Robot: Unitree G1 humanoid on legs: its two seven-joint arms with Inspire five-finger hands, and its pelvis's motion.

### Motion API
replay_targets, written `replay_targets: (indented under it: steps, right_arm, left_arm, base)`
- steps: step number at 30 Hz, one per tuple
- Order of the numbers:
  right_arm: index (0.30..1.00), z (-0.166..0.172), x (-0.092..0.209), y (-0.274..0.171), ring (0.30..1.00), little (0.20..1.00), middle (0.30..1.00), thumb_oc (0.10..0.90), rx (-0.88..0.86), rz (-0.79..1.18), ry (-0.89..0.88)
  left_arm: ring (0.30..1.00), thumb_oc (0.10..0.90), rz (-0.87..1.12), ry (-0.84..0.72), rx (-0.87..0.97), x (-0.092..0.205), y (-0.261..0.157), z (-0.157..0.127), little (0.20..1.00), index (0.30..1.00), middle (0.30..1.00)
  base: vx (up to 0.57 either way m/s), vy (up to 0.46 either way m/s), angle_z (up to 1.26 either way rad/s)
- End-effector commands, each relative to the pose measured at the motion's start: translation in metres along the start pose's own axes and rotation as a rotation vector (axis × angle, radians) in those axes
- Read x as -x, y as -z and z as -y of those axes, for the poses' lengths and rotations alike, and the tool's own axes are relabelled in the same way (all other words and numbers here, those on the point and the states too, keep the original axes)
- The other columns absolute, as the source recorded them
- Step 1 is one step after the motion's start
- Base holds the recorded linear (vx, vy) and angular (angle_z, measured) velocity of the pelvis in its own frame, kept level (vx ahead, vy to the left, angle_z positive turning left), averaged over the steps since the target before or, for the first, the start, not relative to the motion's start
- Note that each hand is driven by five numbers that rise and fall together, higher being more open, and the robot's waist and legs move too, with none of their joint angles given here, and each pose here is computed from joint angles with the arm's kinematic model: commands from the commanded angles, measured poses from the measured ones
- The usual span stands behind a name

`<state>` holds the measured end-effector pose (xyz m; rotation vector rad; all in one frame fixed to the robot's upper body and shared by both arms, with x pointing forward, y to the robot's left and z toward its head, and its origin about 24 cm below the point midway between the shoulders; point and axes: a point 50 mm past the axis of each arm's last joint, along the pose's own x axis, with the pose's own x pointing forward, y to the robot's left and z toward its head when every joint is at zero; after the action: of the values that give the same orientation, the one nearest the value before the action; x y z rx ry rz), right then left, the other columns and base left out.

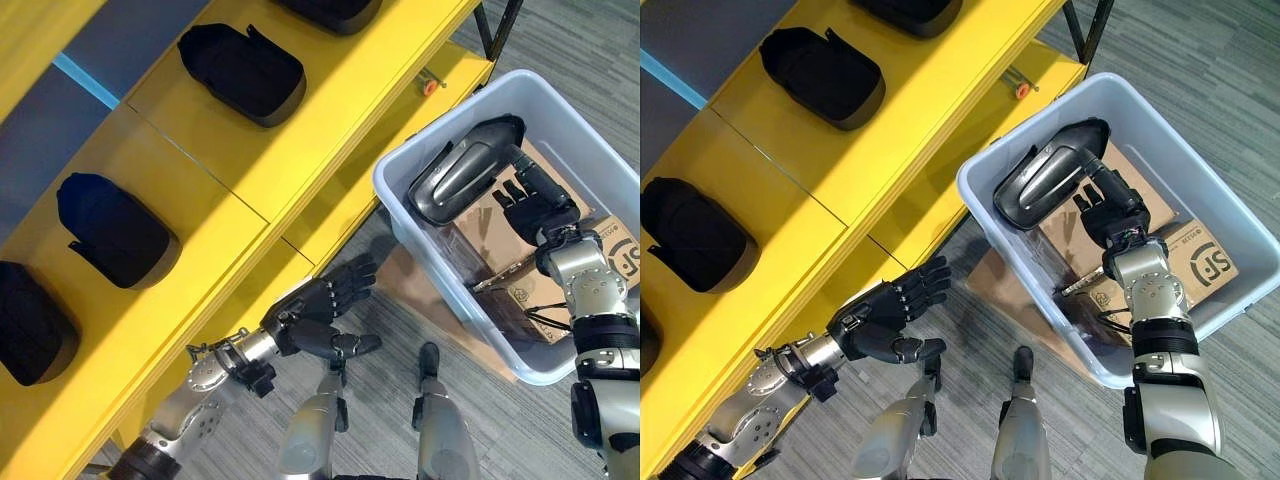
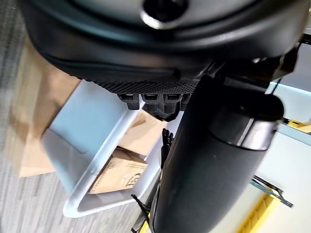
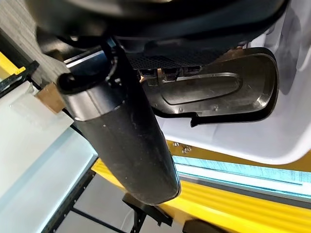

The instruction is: Move parts from the plastic box to the shelf.

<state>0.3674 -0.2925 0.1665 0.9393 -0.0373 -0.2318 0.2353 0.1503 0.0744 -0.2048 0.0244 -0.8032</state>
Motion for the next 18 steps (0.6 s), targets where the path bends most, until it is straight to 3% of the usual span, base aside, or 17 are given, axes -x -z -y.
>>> replay_targets:
  steps: [1,18]
  right_arm:
    - [1.000,-0.066,0.005,-0.071,1.000,1.000,1.000,0.900,0.012,0.211,-0.194]
    - [1.000,-0.080,0.002,-0.076,1.000,1.000,1.000,0.900,0.124,0.230,-0.209]
  left_arm:
    - [1.000,0.900,0.243,0.173,-0.003,-0.009,-0.036,0.027,1.000,1.000,1.000]
    - [1.000,0.900,0.261,0.180,0.045,-0.007,-0.033,0.033,1.000,1.000,1.000]
  base:
    - [0.01,-0.089,0.07]
    - [0.02,-0.062,0.02]
